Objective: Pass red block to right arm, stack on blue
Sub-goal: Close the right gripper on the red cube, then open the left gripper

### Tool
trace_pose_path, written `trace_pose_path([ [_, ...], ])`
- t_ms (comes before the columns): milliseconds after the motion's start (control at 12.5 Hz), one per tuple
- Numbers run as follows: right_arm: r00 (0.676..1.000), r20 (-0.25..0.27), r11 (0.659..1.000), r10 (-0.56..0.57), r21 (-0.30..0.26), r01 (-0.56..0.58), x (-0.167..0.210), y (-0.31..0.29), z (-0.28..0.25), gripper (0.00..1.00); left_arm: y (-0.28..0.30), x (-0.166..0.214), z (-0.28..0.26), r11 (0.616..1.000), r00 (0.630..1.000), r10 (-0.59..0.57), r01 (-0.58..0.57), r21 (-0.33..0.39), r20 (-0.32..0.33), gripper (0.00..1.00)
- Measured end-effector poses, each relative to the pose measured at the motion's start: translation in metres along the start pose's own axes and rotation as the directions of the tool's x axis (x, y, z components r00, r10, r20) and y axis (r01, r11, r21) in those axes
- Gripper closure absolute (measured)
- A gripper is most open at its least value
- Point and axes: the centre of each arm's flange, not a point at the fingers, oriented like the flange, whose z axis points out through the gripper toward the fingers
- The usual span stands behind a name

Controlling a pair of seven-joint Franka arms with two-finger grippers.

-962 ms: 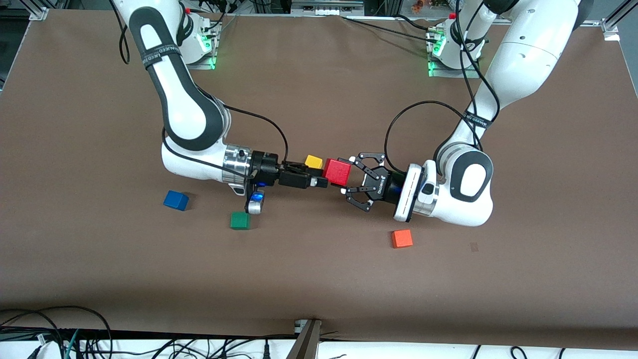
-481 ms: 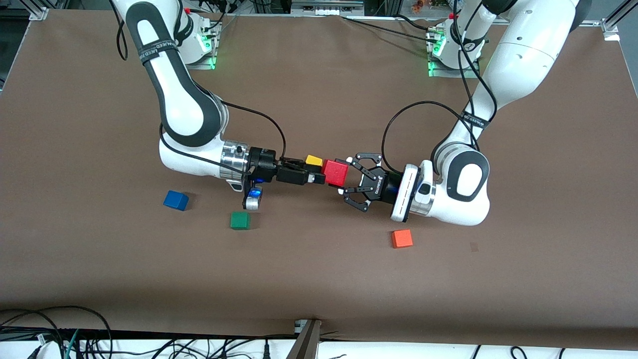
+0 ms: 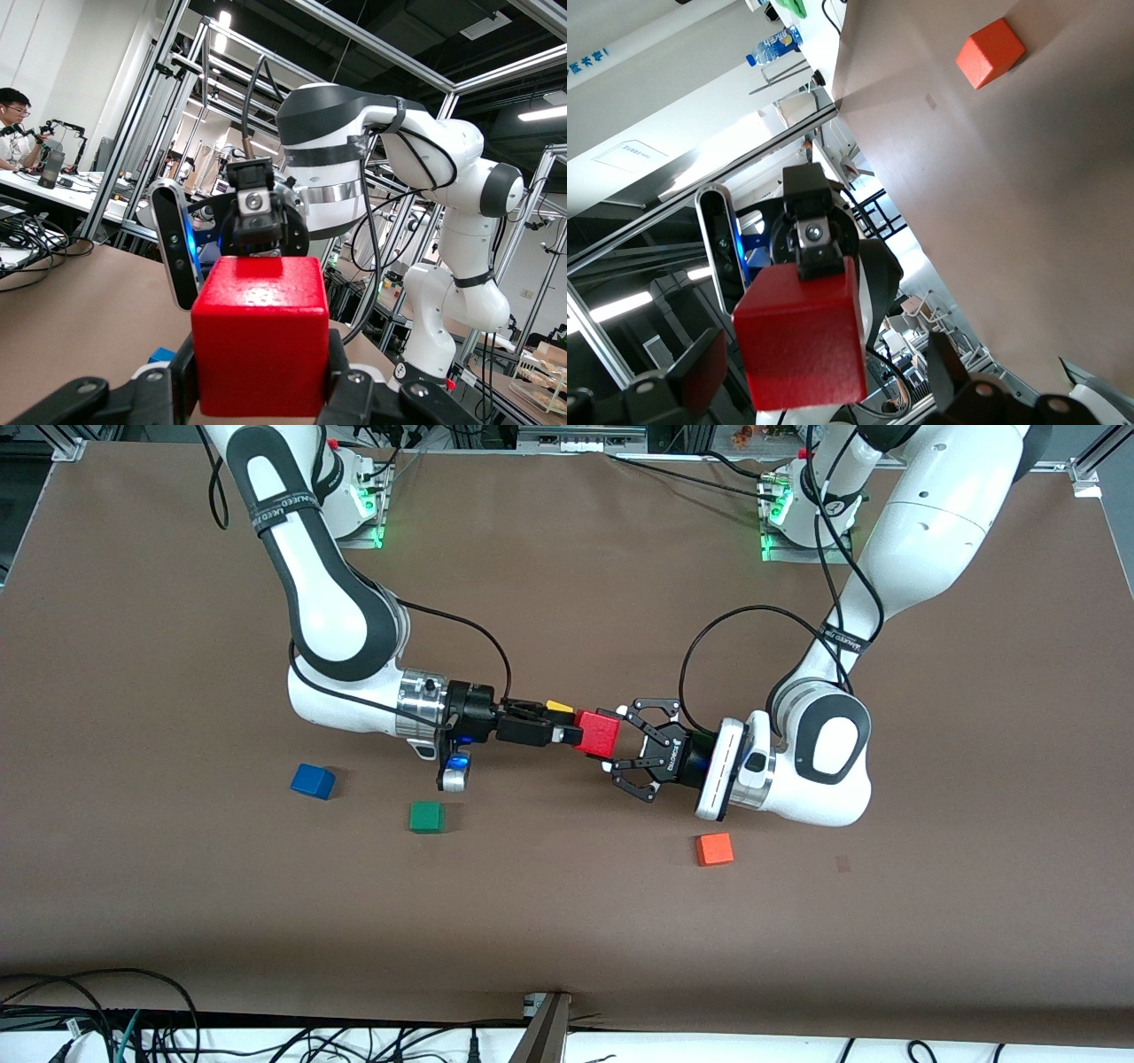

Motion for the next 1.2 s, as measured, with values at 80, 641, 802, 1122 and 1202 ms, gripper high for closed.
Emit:
trace_pose_path([
  [80,1.000,0.001,1.000,-0.003,0.001,0.003,-0.003,-0.002,0.000,0.00,0.000,0.000,-0.001,1.000,1.000,0.000,0.000,0.002,0.000,0.44],
  [641,0.999,-0.035,1.000,-0.007,-0.015,0.007,-0.011,0.003,0.009,0.00,0.000,0.000,-0.001,1.000,1.000,0.000,0.000,0.002,-0.001,0.44],
  [802,0.998,-0.054,1.000,-0.008,-0.015,0.007,-0.008,0.002,0.007,0.00,0.000,0.000,-0.002,1.000,1.000,0.000,0.000,0.002,-0.001,0.44],
  [1122,0.995,-0.094,1.000,-0.022,-0.016,0.020,-0.010,-0.002,0.007,0.18,-0.001,-0.001,-0.002,1.000,1.000,-0.001,0.001,0.003,-0.001,0.44],
  [1202,0.995,-0.095,1.000,-0.026,-0.014,0.025,-0.012,-0.005,0.008,0.27,-0.001,-0.002,-0.002,1.000,1.000,-0.003,0.003,0.002,-0.001,0.44],
])
